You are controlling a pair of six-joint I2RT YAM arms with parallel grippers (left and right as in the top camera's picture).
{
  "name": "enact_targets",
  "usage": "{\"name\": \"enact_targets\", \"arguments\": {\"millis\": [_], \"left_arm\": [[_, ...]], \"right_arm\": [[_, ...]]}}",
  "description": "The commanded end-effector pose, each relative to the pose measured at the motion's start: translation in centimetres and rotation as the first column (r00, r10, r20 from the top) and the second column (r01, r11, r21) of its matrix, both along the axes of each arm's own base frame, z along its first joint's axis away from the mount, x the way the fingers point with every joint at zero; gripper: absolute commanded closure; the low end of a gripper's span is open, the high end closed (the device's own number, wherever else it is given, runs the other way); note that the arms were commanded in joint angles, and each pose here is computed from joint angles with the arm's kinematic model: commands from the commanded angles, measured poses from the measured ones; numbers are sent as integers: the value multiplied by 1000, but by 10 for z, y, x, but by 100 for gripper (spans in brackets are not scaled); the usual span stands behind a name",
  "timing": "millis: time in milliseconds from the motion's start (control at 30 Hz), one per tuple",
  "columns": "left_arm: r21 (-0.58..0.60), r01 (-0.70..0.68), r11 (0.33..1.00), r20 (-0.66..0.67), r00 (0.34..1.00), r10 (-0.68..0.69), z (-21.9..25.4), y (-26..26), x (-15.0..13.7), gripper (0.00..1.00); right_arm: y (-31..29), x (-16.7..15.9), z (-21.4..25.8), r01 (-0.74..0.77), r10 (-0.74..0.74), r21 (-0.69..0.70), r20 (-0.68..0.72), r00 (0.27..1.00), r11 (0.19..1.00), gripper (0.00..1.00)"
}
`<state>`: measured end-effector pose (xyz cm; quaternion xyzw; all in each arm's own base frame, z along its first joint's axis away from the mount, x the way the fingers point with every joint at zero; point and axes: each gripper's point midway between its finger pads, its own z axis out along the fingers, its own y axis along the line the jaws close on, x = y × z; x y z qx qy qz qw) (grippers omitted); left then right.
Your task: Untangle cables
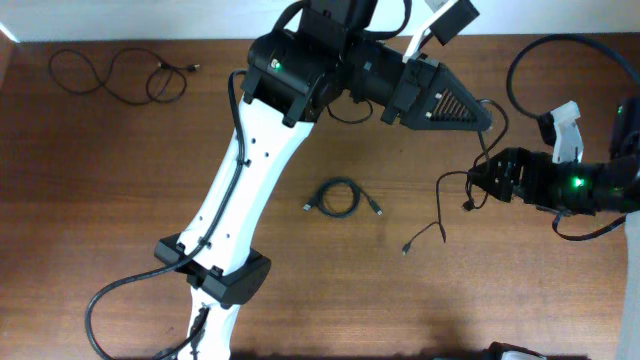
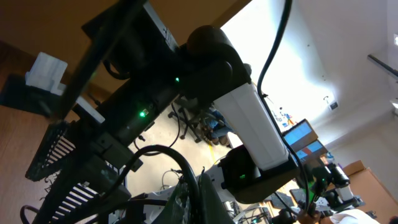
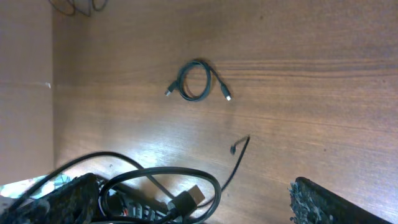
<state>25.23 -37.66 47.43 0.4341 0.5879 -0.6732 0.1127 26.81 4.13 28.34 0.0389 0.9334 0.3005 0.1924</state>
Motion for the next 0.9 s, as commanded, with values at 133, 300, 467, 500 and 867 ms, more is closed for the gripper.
{"name": "enact_targets", "arguments": {"millis": [133,300,467,500,867], "left_arm": [[-22,-43,999,40,998,44,16,15,2,100],[-20,-58,998,36,998,58,16,19,7,100],[-20,-58,998,37,998,59,16,19,7,100],[-20,-59,998,38,997,60,16,19,7,100],[20,-230,973,73,971,228,8,30,47,100]], "right_arm": [[-10,-7,-17,13,-18,-79,-66,998,997,2],[-10,-7,-17,12,-17,-76,-67,998,997,2],[-10,-18,-21,10,-20,-79,-118,993,997,2],[-9,-21,-22,9,-20,-79,-135,991,997,2],[-3,-42,-24,-68,54,-70,-187,981,995,2]]}}
